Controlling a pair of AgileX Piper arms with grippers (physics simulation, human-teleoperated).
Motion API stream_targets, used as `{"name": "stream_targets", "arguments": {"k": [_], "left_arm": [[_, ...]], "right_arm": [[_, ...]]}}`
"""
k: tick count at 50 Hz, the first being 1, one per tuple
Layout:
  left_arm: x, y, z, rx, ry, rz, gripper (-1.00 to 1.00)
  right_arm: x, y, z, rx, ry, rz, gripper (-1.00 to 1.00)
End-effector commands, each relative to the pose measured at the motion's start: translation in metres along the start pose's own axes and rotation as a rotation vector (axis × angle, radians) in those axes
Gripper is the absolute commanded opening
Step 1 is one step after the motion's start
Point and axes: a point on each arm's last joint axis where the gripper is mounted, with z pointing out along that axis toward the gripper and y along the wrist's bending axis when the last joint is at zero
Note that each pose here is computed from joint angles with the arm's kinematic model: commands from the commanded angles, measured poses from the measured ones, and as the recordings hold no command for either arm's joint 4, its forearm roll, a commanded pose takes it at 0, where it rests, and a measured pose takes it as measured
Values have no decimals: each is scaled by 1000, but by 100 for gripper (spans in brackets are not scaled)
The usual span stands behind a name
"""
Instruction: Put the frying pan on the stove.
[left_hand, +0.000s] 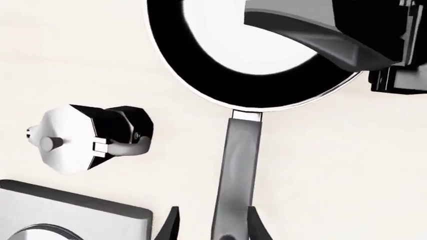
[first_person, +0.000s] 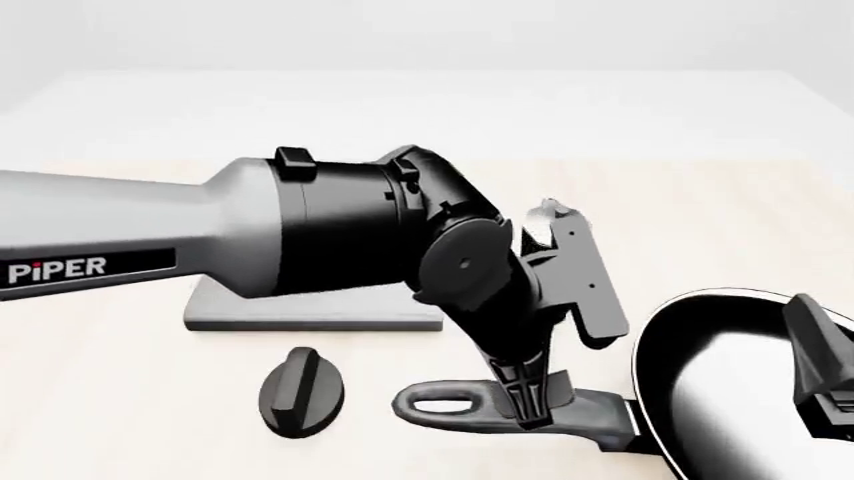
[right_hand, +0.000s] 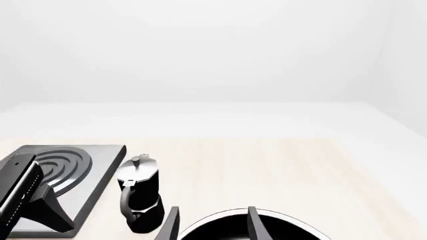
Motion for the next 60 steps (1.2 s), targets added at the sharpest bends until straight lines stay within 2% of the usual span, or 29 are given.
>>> {"name": "stream_targets", "arguments": {"k": [1, 8, 9, 11, 18, 29, 60], "left_arm": [[1, -9, 5, 13, 5, -16, 100], [3, -9, 9, 13, 10, -27, 100], [6, -4, 9, 5, 9, -34, 100], [3, -9, 9, 12, 6, -30, 100], [7, -9, 16, 12, 11, -47, 100], [5, -21, 27, 26, 9, -52, 100], [13, -35, 56, 40, 19, -92, 100]], "right_arm": [[0, 0, -1, 2, -5, -5, 100], [0, 0, -1, 2, -5, -5, 100], [0, 0, -1, 2, -5, -5, 100], [0, 0, -1, 2, -5, -5, 100], [0, 0, -1, 2, -5, -5, 100], [0, 0, -1, 3, -6, -5, 100], [0, 0, -1, 2, -5, -5, 100]]}}
